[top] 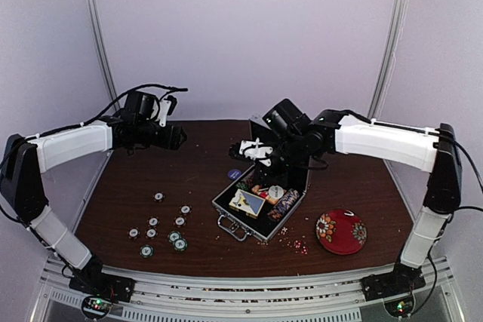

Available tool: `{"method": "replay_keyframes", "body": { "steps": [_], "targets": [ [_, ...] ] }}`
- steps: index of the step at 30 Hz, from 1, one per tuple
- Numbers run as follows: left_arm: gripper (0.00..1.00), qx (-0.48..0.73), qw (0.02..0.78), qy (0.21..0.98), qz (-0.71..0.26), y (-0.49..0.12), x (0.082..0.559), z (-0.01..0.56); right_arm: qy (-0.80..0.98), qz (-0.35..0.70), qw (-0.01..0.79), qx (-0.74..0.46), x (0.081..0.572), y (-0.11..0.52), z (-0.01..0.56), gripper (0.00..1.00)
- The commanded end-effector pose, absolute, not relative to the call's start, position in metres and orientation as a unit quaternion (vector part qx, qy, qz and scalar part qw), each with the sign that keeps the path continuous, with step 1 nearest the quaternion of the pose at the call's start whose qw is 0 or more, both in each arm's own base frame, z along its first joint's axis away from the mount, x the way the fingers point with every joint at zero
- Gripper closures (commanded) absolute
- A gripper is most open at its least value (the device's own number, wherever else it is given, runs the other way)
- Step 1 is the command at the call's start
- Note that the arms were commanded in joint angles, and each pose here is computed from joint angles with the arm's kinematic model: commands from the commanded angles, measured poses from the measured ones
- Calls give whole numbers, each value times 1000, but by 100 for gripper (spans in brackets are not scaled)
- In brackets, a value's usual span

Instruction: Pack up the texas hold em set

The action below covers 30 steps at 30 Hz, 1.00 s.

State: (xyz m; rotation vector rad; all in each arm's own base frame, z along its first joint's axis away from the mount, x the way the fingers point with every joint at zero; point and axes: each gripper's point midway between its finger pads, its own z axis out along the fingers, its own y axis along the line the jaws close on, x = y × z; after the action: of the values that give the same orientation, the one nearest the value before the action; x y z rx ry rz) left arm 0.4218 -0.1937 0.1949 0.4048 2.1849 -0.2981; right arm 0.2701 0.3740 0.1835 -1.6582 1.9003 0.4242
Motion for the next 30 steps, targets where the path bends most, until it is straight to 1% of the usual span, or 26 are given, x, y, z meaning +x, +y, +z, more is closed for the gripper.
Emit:
{"method": "replay_keyframes", "body": {
  "steps": [1, 4, 7, 9, 11, 13, 18, 21, 22, 30],
  "targets": [
    [30, 150, 433, 874, -163, -198, 422, 201, 758, 87, 296, -575, 314, 376, 165, 85],
    [31, 157, 428, 873, -176, -202, 419, 201, 770, 56, 288, -566, 328, 376, 146, 85],
    [40, 180, 410, 871, -201, -213, 413, 194, 781, 25, 271, -563, 338, 375, 125, 85],
    [47, 190, 391, 875, -215, -220, 411, 187, 785, 12, 264, -560, 344, 374, 116, 86],
    [58, 202, 372, 876, -232, -228, 408, 181, 787, 7, 259, -560, 346, 375, 108, 86],
    [71, 209, 362, 874, -248, -233, 405, 178, 787, 9, 255, -562, 347, 378, 102, 86],
    [85, 212, 346, 874, -267, -240, 402, 171, 791, 1, 236, -565, 348, 378, 84, 87],
    [97, 215, 331, 876, -279, -244, 399, 164, 791, 2, 225, -570, 345, 377, 75, 88],
    [100, 215, 325, 877, -282, -245, 398, 161, 790, 1, 222, -571, 344, 376, 73, 87],
    [100, 221, 301, 880, -294, -252, 393, 150, 792, -12, 207, -575, 341, 370, 58, 88]
  ]
}}
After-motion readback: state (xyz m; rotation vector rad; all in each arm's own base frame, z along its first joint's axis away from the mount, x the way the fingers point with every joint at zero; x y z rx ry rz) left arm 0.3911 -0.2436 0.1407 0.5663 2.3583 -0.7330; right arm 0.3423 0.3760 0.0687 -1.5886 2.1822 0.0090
